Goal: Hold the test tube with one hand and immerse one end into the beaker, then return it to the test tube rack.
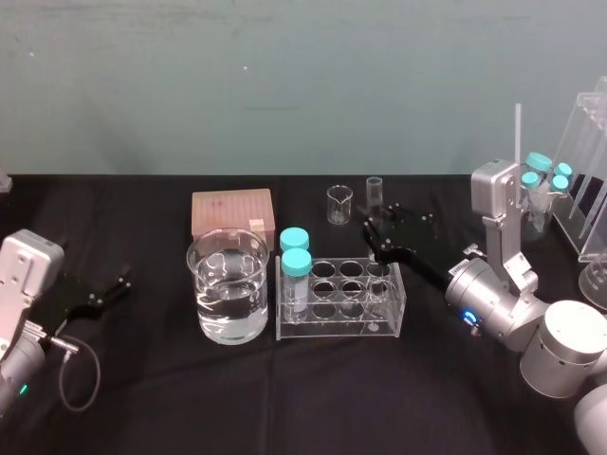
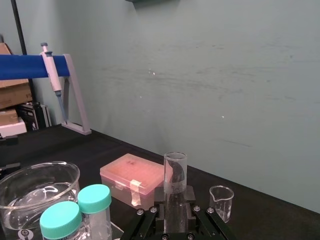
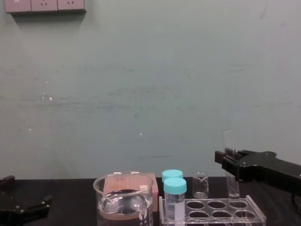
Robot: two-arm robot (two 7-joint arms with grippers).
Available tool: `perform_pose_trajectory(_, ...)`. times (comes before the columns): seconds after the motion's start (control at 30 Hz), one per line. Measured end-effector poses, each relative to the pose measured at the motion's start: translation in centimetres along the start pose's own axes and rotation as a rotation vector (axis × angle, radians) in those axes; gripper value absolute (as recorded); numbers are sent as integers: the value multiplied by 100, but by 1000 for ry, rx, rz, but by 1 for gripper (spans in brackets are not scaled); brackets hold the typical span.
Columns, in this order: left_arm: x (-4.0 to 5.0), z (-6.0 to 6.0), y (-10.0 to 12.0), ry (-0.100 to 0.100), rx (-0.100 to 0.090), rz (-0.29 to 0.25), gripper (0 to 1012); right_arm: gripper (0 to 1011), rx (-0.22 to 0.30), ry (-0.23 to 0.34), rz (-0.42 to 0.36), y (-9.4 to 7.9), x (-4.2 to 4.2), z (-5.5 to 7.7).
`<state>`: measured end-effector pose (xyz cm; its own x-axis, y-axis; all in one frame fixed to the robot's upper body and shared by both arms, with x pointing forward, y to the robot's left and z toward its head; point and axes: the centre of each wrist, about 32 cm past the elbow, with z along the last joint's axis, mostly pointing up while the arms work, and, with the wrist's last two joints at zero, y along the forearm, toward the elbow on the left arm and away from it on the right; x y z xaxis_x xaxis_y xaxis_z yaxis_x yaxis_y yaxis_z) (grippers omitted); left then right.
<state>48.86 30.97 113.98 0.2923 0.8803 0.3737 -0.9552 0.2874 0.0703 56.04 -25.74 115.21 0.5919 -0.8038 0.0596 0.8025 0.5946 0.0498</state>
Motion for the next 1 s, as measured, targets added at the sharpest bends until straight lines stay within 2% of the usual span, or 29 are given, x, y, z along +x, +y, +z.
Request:
perform_pose_trajectory(0.5, 0, 0, 0, 0, 0, 0, 1000, 230, -1, -4, -4, 1, 1, 1)
perform_pose_trajectory(0.6, 0, 0, 0, 0, 0, 0, 1000, 264, -1, -3, -4, 0, 1, 0)
perform_pose_trajectory(0.73, 0, 0, 0, 0, 0, 0, 1000, 413, -1, -3, -4, 0, 0, -1)
perform_pose_trajectory(0.8, 0, 0, 0, 0, 0, 0, 1000, 448, -1, -3, -4, -1, 0, -1)
perform_pose_trajectory(0.83, 0, 0, 0, 0, 0, 0, 1000, 503, -1, -3, -3, -1, 0, -1)
perform_pose_trajectory(1.0, 0, 0, 0, 0, 0, 0, 1000, 647, -1, -2, -3, -1, 0, 0)
